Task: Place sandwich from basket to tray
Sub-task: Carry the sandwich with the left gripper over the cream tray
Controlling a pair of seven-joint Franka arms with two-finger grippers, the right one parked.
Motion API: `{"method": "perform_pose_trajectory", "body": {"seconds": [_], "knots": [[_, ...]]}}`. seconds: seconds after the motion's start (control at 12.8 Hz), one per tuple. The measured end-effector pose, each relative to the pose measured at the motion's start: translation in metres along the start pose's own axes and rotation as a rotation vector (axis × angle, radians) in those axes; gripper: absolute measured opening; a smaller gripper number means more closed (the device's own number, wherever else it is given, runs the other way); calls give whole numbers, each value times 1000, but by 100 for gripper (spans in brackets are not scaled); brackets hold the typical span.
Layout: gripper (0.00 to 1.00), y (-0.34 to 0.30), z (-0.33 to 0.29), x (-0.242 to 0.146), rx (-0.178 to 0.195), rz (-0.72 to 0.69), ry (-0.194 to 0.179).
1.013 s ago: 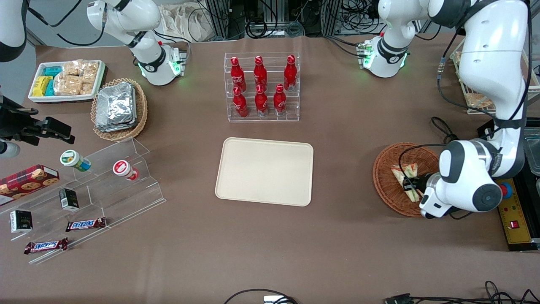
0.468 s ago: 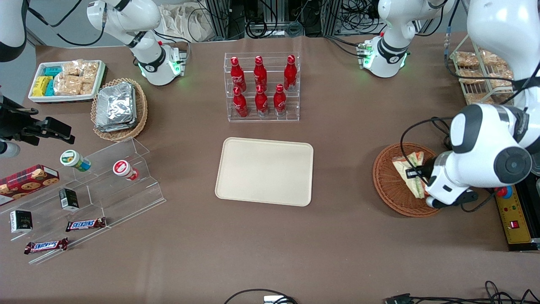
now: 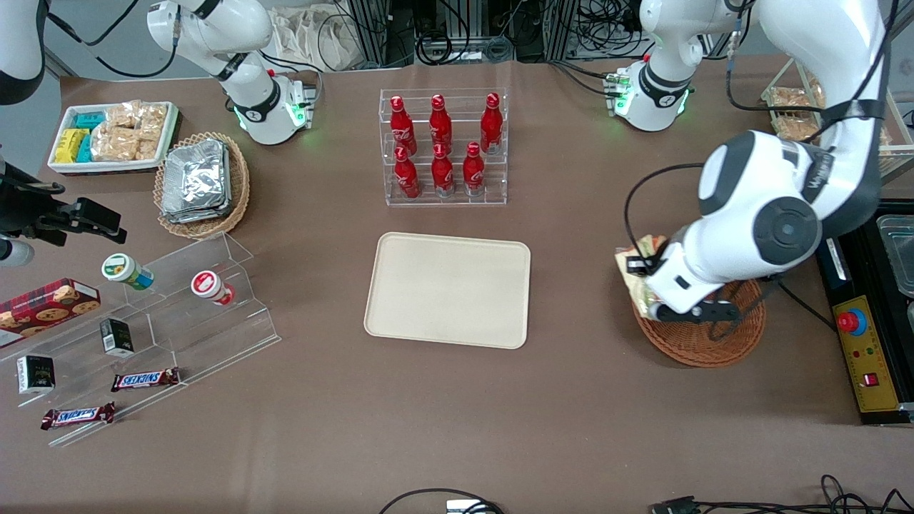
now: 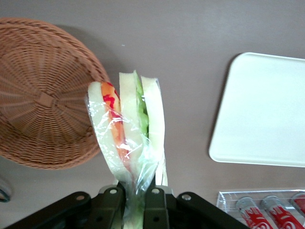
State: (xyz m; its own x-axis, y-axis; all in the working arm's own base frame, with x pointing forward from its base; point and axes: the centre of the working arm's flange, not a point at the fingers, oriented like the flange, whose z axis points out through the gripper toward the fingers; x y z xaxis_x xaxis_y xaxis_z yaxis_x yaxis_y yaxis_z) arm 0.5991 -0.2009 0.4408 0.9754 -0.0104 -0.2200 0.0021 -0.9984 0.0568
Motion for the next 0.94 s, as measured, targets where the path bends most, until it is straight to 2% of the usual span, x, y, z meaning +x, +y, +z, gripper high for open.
{"method": "perform_pose_trajectory", "body": {"seconds": [0.23, 0.55, 0.78, 0.94], "knots": [[15, 45, 2, -17, -5, -1, 2], [15, 95, 22, -33, 11, 12, -13], [15, 114, 42, -36, 37, 27, -27], [15, 130, 58, -36, 36, 22, -29]]}}
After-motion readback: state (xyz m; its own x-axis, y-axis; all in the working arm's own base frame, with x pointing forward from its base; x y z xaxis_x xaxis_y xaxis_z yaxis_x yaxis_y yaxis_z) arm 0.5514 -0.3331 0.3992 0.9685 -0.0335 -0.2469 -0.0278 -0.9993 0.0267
